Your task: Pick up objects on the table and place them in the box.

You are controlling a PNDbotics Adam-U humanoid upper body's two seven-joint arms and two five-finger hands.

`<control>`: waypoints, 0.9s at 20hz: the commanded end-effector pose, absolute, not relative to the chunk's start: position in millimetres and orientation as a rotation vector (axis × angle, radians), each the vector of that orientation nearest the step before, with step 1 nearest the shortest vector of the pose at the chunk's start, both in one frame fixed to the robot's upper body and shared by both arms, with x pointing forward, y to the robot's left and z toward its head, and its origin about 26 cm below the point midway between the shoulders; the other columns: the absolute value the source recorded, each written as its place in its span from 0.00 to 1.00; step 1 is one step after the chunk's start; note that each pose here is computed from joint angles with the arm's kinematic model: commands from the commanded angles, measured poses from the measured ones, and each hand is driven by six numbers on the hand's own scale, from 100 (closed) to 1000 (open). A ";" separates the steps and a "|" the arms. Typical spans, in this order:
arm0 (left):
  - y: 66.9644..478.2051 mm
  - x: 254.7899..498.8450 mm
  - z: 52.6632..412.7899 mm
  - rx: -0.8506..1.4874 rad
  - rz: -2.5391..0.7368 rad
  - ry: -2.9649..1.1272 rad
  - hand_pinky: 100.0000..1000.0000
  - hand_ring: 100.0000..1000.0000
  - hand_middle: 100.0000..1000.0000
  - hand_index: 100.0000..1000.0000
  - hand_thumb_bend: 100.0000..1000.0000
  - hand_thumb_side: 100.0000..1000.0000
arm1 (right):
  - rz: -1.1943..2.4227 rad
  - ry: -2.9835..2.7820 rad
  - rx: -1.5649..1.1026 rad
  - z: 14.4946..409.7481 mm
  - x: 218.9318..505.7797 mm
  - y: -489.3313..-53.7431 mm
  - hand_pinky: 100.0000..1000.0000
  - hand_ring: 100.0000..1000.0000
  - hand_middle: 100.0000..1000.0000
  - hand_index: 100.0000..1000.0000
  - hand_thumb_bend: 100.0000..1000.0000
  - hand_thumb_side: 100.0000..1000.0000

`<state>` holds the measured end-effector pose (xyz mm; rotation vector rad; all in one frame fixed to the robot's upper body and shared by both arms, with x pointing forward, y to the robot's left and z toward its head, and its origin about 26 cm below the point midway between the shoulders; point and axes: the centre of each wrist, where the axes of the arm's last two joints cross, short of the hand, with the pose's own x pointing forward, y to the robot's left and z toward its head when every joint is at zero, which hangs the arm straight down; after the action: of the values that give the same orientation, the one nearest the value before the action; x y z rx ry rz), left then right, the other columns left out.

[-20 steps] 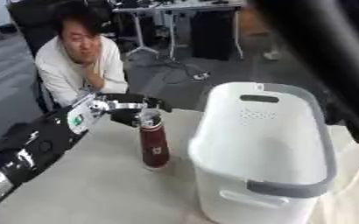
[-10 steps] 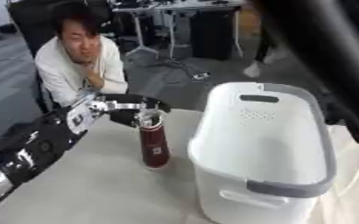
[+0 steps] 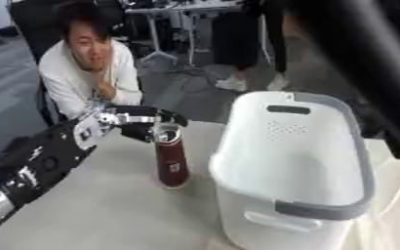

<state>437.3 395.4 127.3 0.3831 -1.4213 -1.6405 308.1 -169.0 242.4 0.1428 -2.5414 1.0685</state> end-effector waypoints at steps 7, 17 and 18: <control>401.6 437.8 144.0 0.284 -1.859 -1.377 1.00 1.00 1.00 1.00 0.01 1.00 | 1.087 -2.569 0.153 251.0 306.1 -166.7 0.06 0.37 0.41 0.55 0.00 0.86; 401.6 437.1 137.5 0.255 -1.843 -1.354 1.00 1.00 1.00 1.00 0.02 1.00 | 1.092 -2.566 0.161 251.5 306.1 -166.1 0.07 0.37 0.41 0.55 0.00 0.87; 401.6 437.1 137.3 0.253 -1.842 -1.352 1.00 1.00 1.00 1.00 0.02 1.00 | 1.093 -2.566 0.161 251.5 306.1 -166.1 0.07 0.37 0.41 0.55 0.00 0.87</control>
<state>435.9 396.5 125.4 0.3603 -1.3837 -1.6160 308.1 -169.0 242.5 0.1549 -2.5328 1.0794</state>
